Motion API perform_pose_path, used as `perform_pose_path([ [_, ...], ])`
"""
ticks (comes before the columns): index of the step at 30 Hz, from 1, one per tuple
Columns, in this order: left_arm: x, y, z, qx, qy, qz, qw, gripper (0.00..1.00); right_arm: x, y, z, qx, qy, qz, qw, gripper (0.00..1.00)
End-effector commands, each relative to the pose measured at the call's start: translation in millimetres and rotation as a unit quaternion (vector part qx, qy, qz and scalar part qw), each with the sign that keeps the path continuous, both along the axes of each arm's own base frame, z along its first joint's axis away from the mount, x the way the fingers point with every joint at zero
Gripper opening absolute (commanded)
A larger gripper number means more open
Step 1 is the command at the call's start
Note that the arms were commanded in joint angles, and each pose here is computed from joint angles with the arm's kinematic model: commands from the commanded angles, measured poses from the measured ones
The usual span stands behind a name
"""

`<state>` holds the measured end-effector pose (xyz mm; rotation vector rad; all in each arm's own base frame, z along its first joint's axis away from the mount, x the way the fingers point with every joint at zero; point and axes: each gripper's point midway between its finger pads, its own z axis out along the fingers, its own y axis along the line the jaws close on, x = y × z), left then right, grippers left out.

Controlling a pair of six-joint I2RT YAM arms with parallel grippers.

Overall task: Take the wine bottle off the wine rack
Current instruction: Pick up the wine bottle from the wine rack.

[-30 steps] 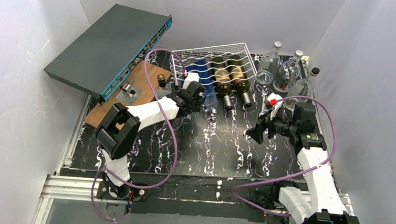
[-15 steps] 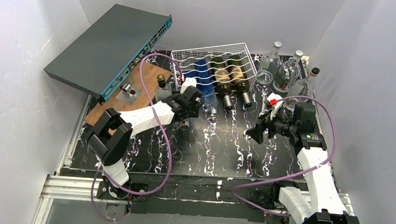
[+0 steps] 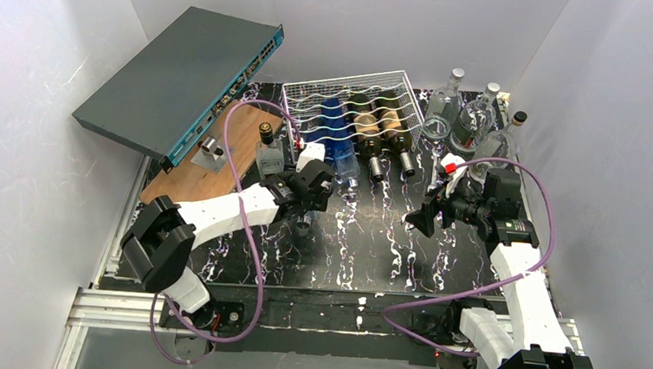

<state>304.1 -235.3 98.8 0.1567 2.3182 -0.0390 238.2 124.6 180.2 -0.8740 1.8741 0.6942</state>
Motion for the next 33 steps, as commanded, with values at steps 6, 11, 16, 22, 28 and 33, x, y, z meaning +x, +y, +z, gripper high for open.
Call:
perform_pose_path([
  [6, -23, 1, 29, -0.033, -0.029, 0.018, 0.999, 0.00, -1, 0, 1, -0.001, -0.010, 0.006, 1.000, 0.98],
  [11, -36, 10, 27, -0.034, -0.025, 0.049, 0.998, 0.00, -2, 0, 2, 0.000, -0.010, 0.008, 1.000, 0.98],
  [16, -50, 13, 27, -0.049, -0.020, 0.067, 0.996, 0.00, -2, 1, 2, 0.000, -0.011, 0.009, 1.000, 0.98],
  [22, -66, 14, 29, -0.066, -0.010, 0.061, 0.996, 0.00, -3, 1, 2, 0.001, -0.011, 0.010, 1.000, 0.98],
  [28, -82, 11, 31, -0.090, 0.015, 0.045, 0.995, 0.00, -3, 1, 2, 0.001, -0.011, 0.011, 1.000, 0.98],
  [33, -95, 13, 31, -0.103, 0.040, 0.041, 0.993, 0.00, -5, 2, 1, 0.001, -0.012, 0.018, 1.000, 0.98],
])
